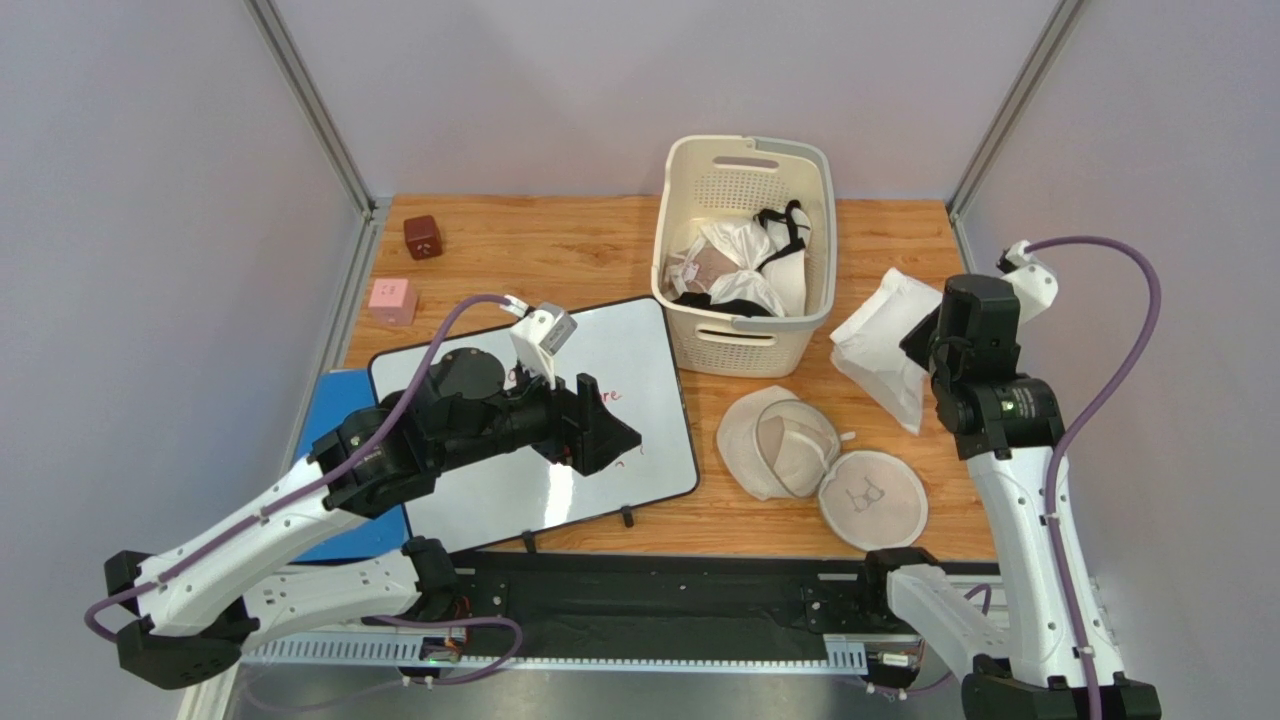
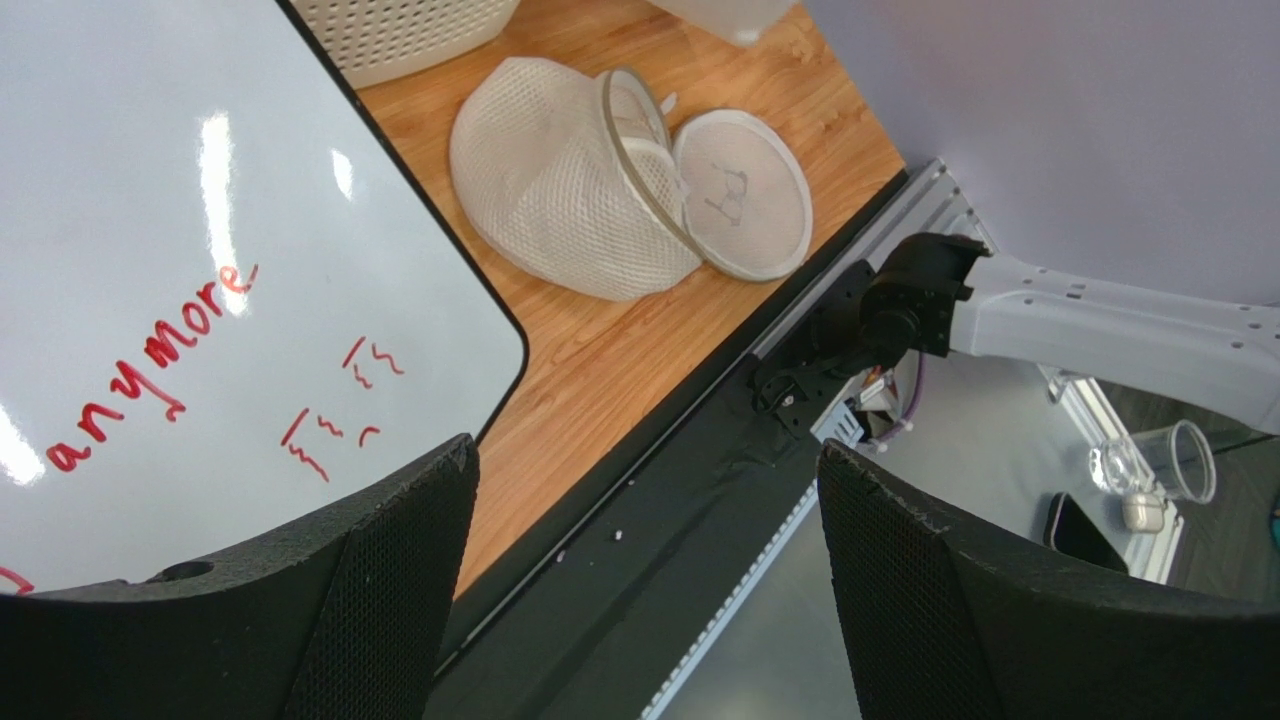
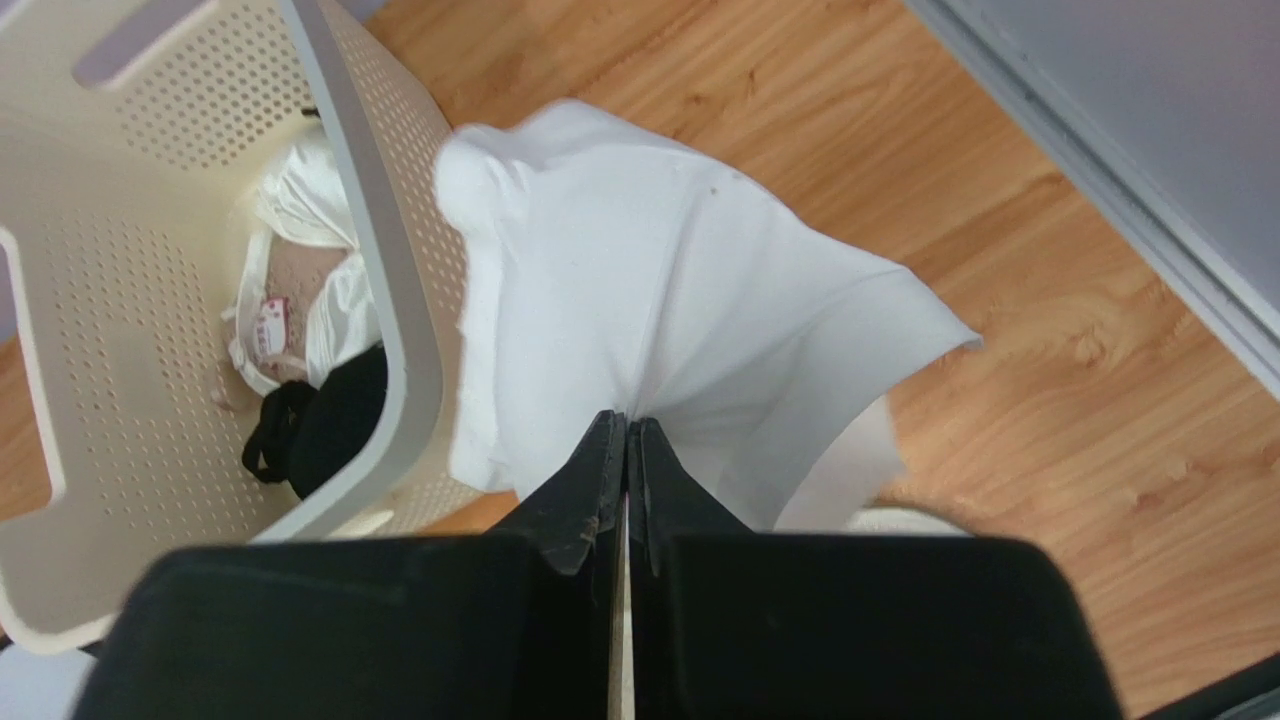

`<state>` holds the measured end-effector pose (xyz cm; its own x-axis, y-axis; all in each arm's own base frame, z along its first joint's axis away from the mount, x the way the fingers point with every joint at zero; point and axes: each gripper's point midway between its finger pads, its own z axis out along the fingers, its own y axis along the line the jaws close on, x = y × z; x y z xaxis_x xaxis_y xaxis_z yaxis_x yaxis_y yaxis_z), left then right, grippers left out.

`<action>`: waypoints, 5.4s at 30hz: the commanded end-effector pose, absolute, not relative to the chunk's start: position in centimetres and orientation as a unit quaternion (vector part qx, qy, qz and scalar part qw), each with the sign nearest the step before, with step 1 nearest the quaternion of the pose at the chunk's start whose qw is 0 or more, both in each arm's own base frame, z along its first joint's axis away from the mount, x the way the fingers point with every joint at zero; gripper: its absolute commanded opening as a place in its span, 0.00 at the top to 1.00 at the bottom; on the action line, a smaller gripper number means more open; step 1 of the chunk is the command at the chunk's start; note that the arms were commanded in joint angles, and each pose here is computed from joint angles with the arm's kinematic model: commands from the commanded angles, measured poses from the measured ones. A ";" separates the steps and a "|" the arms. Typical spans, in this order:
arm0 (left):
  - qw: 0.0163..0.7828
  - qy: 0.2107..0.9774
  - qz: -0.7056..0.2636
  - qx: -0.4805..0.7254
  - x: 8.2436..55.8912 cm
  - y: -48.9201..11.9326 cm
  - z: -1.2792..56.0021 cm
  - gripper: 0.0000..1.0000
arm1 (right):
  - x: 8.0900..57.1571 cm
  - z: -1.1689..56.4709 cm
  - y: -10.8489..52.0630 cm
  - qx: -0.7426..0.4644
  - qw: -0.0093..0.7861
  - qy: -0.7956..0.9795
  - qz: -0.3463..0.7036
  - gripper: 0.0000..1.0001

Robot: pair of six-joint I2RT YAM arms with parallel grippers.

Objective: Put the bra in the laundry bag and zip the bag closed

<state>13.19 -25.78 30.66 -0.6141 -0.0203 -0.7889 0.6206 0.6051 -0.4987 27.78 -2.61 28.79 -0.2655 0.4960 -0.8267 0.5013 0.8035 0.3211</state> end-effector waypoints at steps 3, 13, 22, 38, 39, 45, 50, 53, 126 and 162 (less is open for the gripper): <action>0.393 0.798 -0.411 0.199 12.7 -25.9 30.0 0.12 | 27.9 28.9 -2.6 0.352 0.537 0.765 0.037 1.00; 0.391 0.809 -0.386 0.211 14.3 -27.7 28.9 0.11 | 36.2 19.3 -6.7 0.421 0.467 0.777 0.030 1.00; 0.385 0.820 -0.346 0.243 16.2 -29.8 26.9 0.11 | 43.4 11.9 -11.9 0.423 0.394 0.815 -0.047 1.00; 0.348 0.820 -0.379 0.250 16.8 -34.1 27.6 0.11 | 39.8 13.4 -11.5 0.418 0.330 0.844 -0.065 0.18; 0.348 0.819 -0.381 0.250 16.8 -34.2 27.7 0.12 | 39.0 14.5 -11.1 0.420 0.335 0.842 -0.058 0.17; 0.354 0.809 -0.387 0.266 16.6 -34.3 27.7 0.12 | 34.1 13.2 -8.1 0.459 0.310 0.833 -0.006 0.00; 0.357 0.807 -0.377 0.280 16.3 -33.4 26.9 0.12 | 28.4 12.8 -7.6 0.500 0.327 0.802 -0.005 0.07; 0.366 0.801 -0.377 0.285 16.1 -32.8 26.8 0.11 | 25.9 12.1 -8.1 0.508 0.335 0.793 -0.023 0.22; 0.377 0.784 -0.384 0.312 15.5 -31.7 27.4 0.10 | 29.2 9.9 -9.7 0.453 0.338 0.822 0.065 1.00; 0.373 0.796 -0.367 0.304 15.9 -31.2 26.6 0.10 | 38.2 19.8 -9.8 0.562 0.354 0.718 0.210 1.00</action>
